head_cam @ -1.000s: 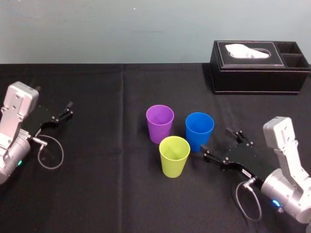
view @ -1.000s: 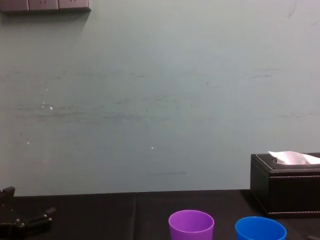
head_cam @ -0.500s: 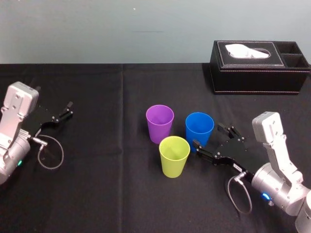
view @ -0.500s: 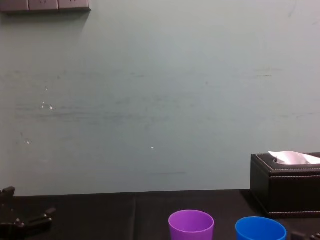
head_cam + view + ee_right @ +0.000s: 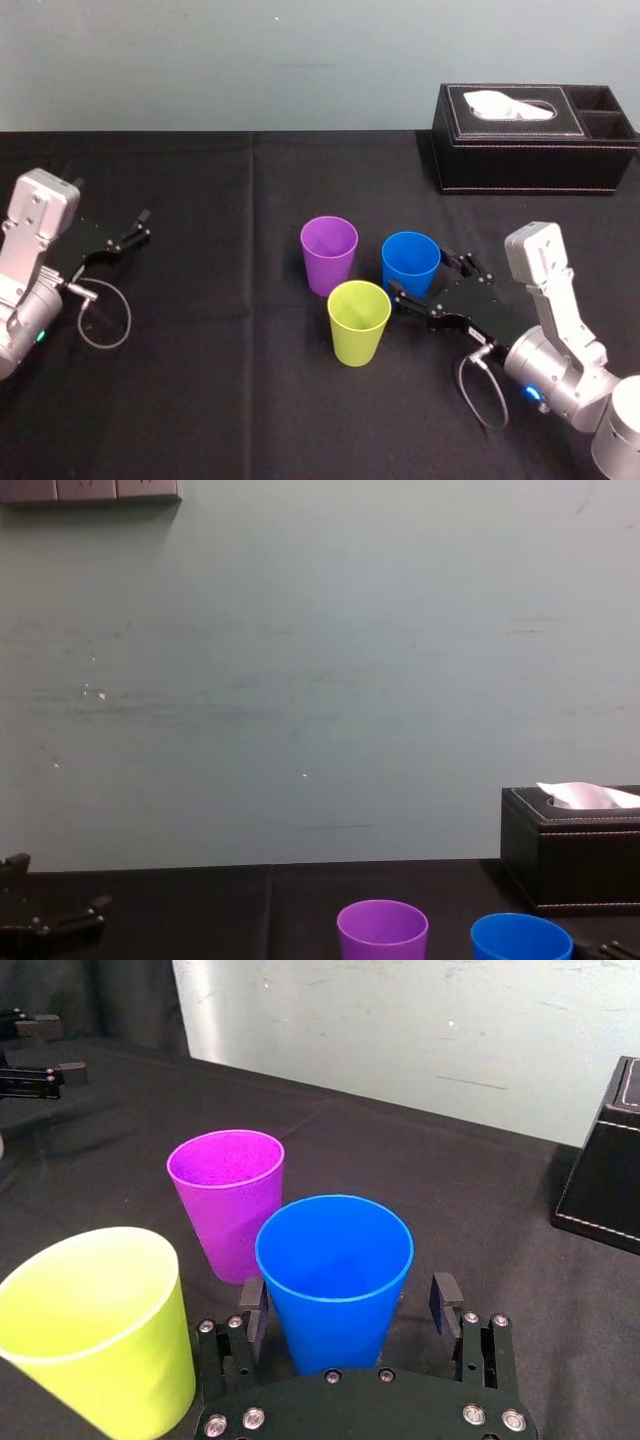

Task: Stack the three plastic cups sequentially using one hand.

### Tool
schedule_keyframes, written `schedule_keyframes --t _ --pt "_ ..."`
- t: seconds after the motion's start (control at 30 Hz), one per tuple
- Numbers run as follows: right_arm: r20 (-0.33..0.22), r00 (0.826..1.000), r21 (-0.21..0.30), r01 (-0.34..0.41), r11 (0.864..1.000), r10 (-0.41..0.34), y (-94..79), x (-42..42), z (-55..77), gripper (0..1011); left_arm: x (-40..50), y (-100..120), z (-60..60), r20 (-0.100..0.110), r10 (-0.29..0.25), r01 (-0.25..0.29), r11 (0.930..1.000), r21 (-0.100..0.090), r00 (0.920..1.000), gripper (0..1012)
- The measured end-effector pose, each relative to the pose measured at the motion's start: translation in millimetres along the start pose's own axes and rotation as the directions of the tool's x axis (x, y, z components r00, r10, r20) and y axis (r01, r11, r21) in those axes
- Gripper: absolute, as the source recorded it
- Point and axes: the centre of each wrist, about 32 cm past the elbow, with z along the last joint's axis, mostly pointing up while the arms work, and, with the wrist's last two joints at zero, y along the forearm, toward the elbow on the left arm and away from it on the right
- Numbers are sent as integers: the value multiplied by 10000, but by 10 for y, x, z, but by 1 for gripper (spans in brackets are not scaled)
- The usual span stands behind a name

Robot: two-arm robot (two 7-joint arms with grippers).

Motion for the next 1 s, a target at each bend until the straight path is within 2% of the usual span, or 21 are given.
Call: schedule_keyframes --t 0.47,1.0 --pt "-17 9999 80 -132 9999 132 128 20 1 1003 0 0 0 0 0 0 10000 0 10000 1011" --pt "119 9998 122 -161 9998 160 223 0 22 1003 0 0 0 0 0 0 10000 0 10000 1011"
